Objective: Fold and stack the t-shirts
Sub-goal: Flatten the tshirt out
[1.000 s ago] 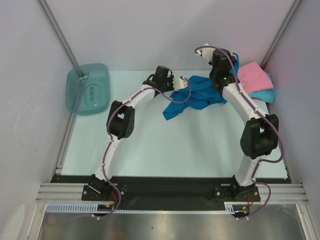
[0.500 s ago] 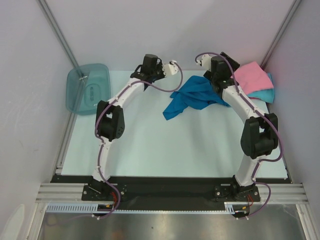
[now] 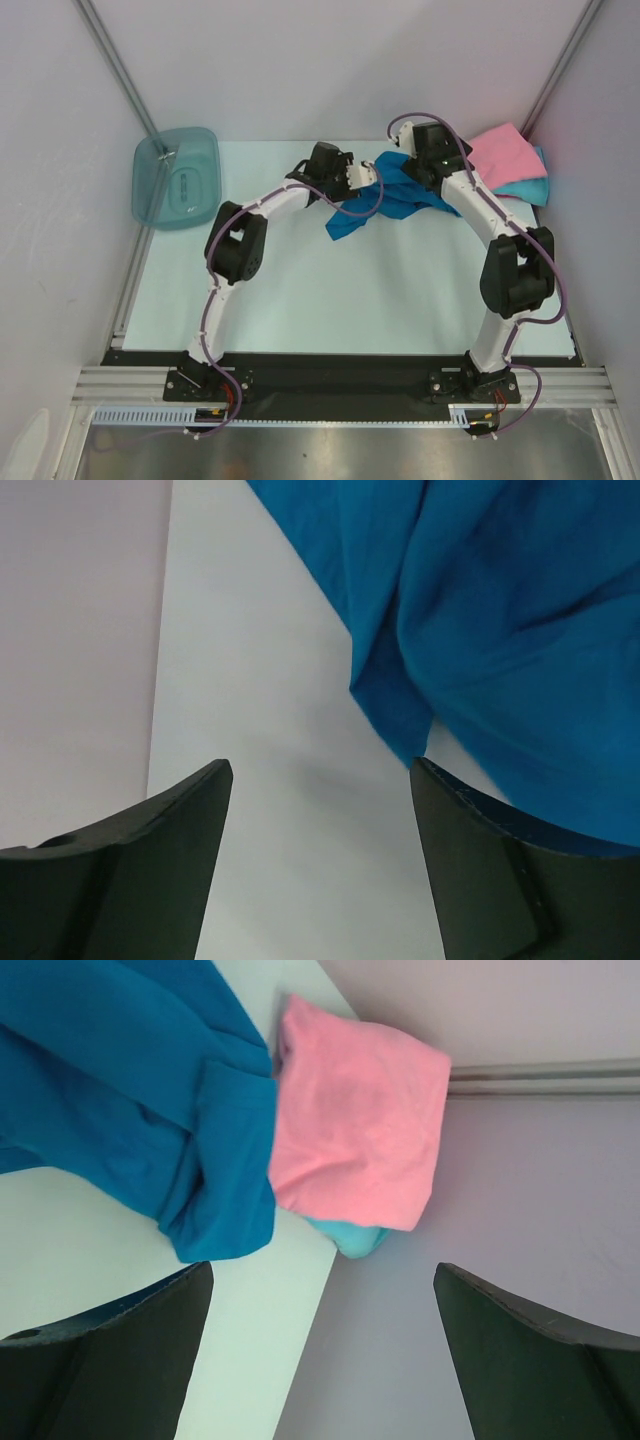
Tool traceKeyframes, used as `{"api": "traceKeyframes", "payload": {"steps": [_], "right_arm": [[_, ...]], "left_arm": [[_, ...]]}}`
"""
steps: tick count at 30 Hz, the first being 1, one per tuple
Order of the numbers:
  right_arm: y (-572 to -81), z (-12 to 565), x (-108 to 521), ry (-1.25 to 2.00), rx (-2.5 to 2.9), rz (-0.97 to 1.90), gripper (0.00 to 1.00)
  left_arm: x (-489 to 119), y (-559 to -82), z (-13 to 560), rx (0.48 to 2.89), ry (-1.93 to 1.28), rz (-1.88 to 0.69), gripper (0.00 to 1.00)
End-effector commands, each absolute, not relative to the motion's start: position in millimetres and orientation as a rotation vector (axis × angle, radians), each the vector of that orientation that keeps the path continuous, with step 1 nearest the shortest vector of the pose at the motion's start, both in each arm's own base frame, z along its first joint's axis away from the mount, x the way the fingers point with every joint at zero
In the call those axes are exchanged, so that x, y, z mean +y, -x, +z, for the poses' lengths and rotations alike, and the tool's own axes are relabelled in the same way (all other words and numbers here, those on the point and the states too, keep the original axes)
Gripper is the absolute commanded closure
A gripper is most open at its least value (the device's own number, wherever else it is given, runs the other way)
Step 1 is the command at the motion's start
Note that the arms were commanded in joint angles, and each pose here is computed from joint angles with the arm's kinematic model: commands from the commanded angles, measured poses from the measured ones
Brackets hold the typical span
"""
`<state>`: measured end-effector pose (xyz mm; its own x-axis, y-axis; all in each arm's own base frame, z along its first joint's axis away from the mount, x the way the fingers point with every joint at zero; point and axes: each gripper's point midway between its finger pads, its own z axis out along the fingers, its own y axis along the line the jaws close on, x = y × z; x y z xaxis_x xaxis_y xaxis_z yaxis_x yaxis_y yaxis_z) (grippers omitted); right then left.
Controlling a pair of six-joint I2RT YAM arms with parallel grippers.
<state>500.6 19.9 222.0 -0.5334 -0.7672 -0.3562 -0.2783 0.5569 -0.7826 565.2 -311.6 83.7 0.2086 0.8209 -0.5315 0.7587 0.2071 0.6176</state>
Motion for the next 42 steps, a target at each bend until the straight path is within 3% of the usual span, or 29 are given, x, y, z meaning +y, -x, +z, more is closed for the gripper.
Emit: {"api": "traceKeyframes", "payload": {"steps": [1,7,10,21,35,42], "right_arm": [[-497,224,23,0.801,2.104,-0.866,0.00],[-496,231,-18,0.677,2.132,-0.967,0.00],[-494,234,-33,0.657,2.133,-1.007,0.00],[-510,286,-66,0.560,2.044,-1.103,0.00],[-516,309,-38,0.589,1.956,-1.077,0.00],[-513,313,-25,0.631,1.936,-1.017,0.00]], "left_arm": [[-339,-577,129,1.441,-1.386,-0.015,0.21],[-368,-575,166,1.438,-1.208,-0.178,0.20],[-377,-570,174,1.468,-1.144,-0.284,0.15],[-384,-530,115,1.562,-1.319,-0.387,0.00],[-338,-495,34,1.714,-1.639,-0.171,0.00],[-346,-508,32,1.802,-1.587,-0.082,0.00]]}}
